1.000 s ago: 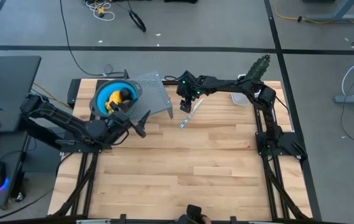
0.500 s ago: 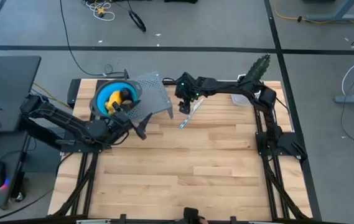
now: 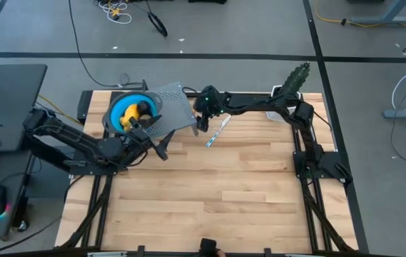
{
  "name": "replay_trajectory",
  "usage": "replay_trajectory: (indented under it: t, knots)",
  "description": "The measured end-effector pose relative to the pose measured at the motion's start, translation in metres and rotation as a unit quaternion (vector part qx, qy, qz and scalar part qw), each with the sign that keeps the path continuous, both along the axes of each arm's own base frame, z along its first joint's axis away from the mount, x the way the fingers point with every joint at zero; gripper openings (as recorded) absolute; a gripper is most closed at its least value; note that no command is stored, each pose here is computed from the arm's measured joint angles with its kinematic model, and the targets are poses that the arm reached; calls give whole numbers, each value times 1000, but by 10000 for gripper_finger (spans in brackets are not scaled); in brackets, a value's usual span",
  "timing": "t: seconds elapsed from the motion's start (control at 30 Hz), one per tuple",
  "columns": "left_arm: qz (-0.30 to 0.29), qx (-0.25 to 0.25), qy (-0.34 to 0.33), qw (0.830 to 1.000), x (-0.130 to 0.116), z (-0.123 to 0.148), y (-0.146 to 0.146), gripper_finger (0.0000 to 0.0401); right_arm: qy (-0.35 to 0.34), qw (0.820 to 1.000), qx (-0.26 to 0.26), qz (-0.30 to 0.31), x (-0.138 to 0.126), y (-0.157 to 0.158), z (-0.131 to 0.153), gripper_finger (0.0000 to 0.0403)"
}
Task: Pick & Place Fruit
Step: Adjust the shelf
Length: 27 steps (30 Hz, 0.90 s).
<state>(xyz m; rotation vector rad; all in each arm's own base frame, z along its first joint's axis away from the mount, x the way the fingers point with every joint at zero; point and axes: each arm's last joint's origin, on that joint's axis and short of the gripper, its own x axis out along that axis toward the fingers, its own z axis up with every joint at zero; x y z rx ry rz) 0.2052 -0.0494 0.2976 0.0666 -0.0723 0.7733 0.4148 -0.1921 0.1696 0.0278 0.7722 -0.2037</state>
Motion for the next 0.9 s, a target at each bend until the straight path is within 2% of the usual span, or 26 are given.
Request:
replay_trajectory:
  t: [0.17,0.43,0.57,0.9]
  knots:
    - [6,0,0,1000,1,0,4,350,-3,999,25,-27,2,-4,-3,230]
    - [6,1,-1,1000,2,0,6,350,-27,998,34,-54,4,-13,6,230]
    - [6,1,-1,1000,2,0,6,350,-5,997,43,-65,-1,-17,3,230]
    - [6,5,5,1000,2,-1,6,350,46,998,50,-14,-8,-13,-4,230]
